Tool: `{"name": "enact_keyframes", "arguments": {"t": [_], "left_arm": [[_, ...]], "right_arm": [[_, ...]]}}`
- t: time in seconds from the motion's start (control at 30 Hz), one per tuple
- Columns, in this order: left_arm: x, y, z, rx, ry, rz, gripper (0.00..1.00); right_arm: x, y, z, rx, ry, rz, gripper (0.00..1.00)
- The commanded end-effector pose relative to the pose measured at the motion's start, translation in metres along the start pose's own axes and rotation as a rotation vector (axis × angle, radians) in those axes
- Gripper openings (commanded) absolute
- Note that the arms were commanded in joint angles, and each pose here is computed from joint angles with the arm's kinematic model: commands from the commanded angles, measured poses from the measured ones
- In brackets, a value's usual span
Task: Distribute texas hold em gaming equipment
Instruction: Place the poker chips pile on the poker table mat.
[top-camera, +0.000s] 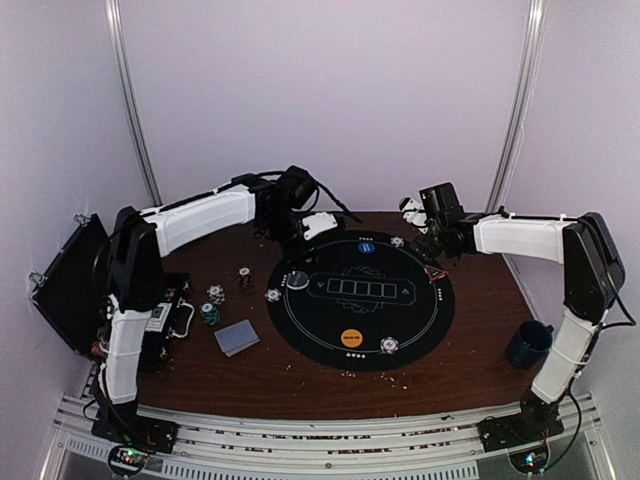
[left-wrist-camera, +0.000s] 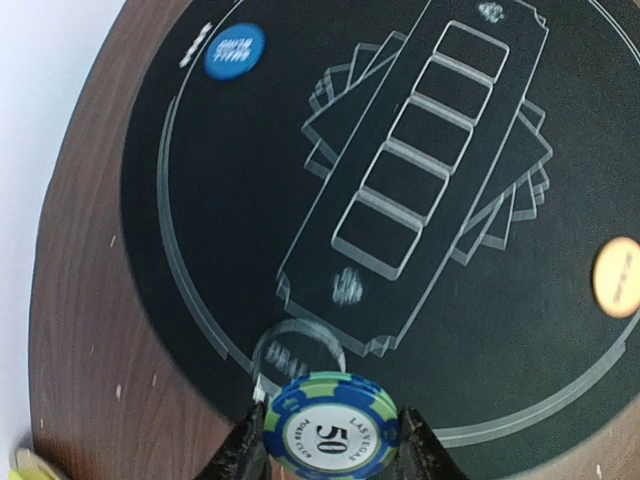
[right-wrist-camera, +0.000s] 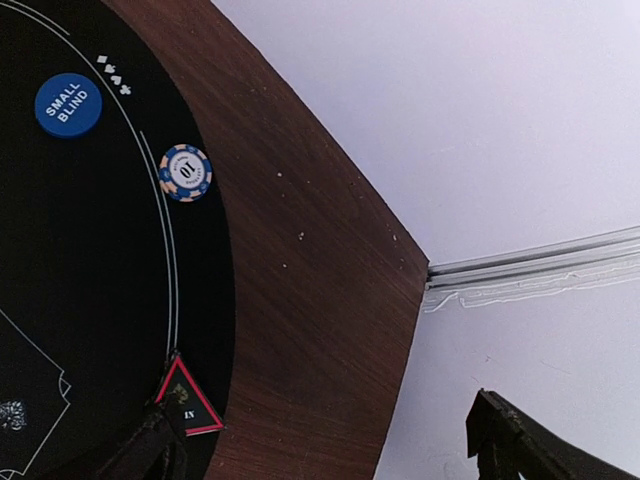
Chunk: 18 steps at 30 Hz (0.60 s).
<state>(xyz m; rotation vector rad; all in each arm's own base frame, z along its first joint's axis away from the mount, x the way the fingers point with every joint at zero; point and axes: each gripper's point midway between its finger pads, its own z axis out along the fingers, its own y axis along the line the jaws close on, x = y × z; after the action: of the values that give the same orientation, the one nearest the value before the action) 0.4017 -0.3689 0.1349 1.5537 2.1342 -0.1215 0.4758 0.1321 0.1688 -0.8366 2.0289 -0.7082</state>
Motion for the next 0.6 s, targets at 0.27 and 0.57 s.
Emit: {"name": "enact_keyframes", "arguments": {"t": [0.27, 0.57], "left_arm": [[-0.061, -0.054, 0.073, 0.044, -0.079, 0.053, 0.27], [-0.052, -0.069, 0.104, 0.096, -0.077, 0.018, 0.27]], "right_arm": [[0.004, -0.037, -0.005, 0.075, 0.000, 0.098, 1.00], [0.003, -0.038, -0.006, 0.076, -0.006, 0.105, 1.00]]}}
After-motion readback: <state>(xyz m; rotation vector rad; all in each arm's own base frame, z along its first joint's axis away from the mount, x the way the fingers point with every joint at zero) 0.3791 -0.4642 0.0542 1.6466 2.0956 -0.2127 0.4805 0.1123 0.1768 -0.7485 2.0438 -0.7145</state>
